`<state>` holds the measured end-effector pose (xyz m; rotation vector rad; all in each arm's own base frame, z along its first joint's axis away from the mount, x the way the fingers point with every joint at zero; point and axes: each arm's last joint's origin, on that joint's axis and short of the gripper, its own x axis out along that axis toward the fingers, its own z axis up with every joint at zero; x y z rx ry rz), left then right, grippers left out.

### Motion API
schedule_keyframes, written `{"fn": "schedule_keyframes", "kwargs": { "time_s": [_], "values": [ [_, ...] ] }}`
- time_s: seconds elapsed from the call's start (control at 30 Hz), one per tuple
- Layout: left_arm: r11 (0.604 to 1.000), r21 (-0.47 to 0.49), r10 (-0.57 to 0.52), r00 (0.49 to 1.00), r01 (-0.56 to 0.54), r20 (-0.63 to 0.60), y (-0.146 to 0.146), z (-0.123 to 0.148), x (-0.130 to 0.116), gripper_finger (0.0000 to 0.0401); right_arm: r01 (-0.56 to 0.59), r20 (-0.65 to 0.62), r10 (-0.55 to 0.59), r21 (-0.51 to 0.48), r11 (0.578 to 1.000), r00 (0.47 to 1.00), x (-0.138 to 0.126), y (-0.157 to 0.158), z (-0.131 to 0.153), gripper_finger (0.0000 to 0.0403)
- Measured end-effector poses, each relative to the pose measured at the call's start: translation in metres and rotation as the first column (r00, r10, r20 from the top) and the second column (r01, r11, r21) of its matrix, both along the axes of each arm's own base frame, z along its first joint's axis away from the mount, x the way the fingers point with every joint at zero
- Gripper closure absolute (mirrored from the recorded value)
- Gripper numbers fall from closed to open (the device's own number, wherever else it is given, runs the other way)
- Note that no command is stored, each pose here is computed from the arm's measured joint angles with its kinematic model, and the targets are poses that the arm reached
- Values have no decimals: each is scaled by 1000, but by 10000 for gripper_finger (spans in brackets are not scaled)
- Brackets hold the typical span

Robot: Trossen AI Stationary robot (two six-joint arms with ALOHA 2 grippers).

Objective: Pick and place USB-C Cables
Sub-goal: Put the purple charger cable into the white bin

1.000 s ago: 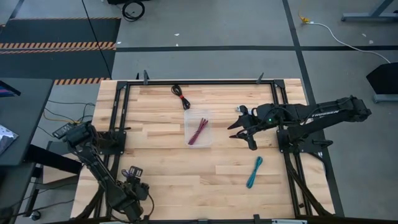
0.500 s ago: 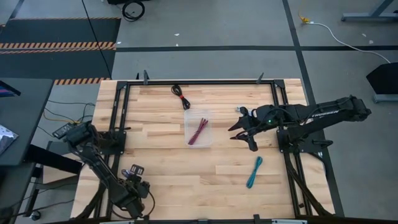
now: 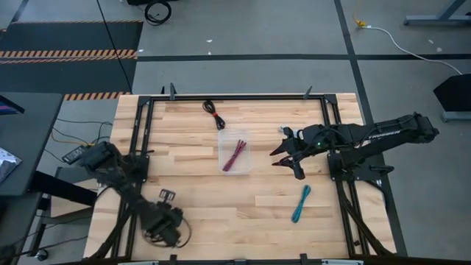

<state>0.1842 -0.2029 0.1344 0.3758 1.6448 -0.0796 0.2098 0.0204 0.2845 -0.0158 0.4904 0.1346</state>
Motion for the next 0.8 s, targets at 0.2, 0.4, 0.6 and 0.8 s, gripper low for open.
{"fn": "schedule_keyframes", "kwargs": {
  "time_s": [0.2,0.4,0.6,0.8],
  "values": [
    [997,71,0,995,-7,96,35,13,49,384,49,86,-45,-48,998,995,4,-2,7,227],
    [983,150,-120,986,103,113,66,59,96,384,55,152,-45,-64,996,987,6,-2,13,227],
    [950,246,-239,954,191,180,111,105,139,384,64,129,-58,-39,997,990,5,-2,11,227],
    [917,276,-357,899,286,254,172,125,173,384,49,12,-50,50,998,999,1,0,2,227]
  ]
}}
